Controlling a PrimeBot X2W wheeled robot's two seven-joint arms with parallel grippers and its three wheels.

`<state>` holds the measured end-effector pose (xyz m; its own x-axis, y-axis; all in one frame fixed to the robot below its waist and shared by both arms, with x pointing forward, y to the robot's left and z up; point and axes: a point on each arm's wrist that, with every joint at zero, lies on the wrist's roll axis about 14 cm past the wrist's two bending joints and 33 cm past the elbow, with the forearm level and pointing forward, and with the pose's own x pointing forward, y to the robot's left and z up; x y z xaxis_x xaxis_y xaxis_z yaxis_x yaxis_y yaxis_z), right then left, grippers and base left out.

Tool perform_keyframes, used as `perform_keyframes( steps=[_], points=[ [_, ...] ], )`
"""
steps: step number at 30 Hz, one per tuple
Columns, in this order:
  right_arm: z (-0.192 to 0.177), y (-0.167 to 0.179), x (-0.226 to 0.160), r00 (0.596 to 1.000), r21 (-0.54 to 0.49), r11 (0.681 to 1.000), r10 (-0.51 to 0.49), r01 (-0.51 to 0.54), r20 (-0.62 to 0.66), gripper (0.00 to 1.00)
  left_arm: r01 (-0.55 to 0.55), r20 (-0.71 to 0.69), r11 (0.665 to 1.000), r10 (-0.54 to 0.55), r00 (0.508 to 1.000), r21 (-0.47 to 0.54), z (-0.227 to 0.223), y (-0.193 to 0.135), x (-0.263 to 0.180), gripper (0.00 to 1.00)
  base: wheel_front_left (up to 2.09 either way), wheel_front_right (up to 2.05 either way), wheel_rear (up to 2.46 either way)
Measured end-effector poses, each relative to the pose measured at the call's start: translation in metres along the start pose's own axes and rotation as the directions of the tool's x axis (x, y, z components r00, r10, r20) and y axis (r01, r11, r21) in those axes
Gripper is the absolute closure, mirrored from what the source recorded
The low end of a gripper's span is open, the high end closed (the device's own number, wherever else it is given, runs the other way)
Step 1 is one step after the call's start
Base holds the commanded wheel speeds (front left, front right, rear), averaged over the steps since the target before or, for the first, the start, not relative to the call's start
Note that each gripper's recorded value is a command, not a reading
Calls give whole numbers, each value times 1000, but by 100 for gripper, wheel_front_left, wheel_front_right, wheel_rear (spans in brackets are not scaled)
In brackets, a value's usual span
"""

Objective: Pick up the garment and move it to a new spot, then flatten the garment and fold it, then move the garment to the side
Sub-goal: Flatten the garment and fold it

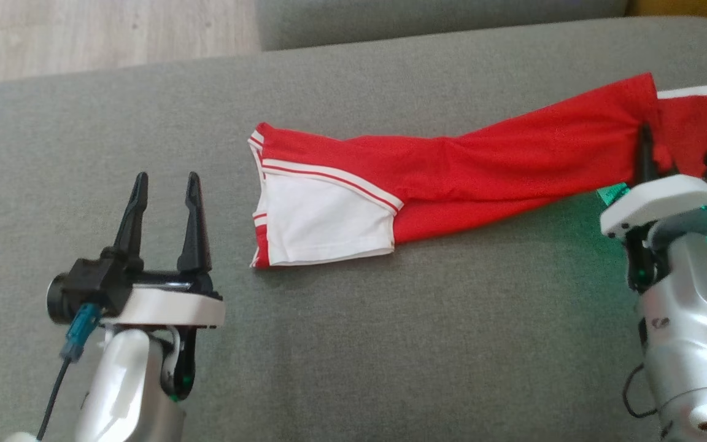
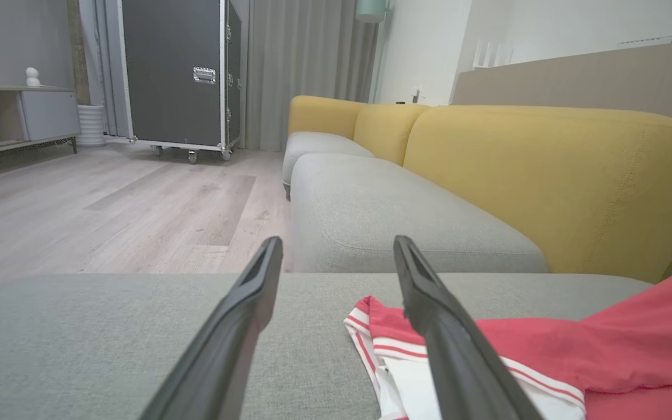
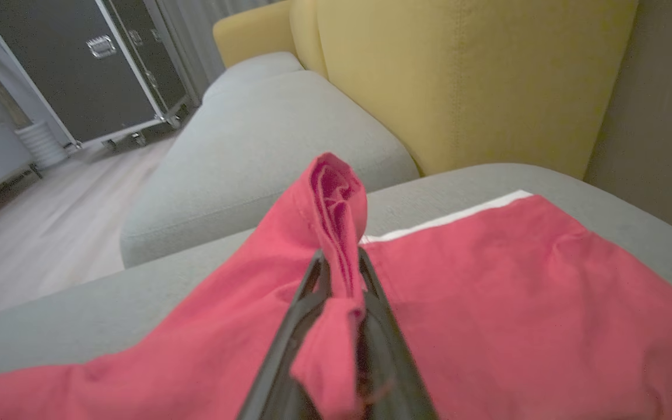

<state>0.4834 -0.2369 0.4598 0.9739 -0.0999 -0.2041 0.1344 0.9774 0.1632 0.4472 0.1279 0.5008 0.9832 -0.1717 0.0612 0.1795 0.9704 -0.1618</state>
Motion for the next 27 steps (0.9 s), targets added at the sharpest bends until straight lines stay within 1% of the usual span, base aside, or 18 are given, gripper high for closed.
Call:
perform_keyframes(
  steps=[2,3,7,13,15,16,19,21,24,25,27],
  points=[
    [12,15,0,999,11,999,39,-40,34,100,-16,10,1000,15,1000,3,5,4,-5,0,0,0,0],
    [12,15,0,999,11,999,39,-40,34,100,-16,10,1000,15,1000,3,5,4,-5,0,0,0,0],
    [32,50,-2,988,23,991,133,-135,83,100,-46,25,999,45,999,12,12,13,-19,0,0,0,0],
    [38,115,-11,953,41,954,294,-297,73,100,-100,52,995,98,994,19,24,29,-42,0,0,0,0],
    [37,142,-16,929,58,928,364,-368,67,100,-123,56,992,122,991,21,26,36,-50,0,0,0,0],
    [32,171,-23,897,81,893,439,-442,54,100,-143,61,990,141,988,22,28,43,-58,0,0,0,0],
    [20,210,-35,845,99,840,535,-534,19,100,-173,67,985,171,983,23,31,52,-69,0,0,0,0],
    [8,229,-41,816,119,811,578,-573,-10,100,-194,67,981,192,979,25,31,59,-75,0,0,0,0],
    [-11,251,-46,780,143,778,623,-611,-58,100,-220,58,975,218,974,34,29,67,-82,0,0,0,0],
    [-19,264,-47,759,151,761,646,-632,-80,100,-237,53,971,235,970,38,28,73,-87,0,0,0,0],
    [-26,277,-47,738,158,743,667,-650,-98,100,-254,50,966,252,966,41,27,78,-92,0,0,0,0]
  ],
)
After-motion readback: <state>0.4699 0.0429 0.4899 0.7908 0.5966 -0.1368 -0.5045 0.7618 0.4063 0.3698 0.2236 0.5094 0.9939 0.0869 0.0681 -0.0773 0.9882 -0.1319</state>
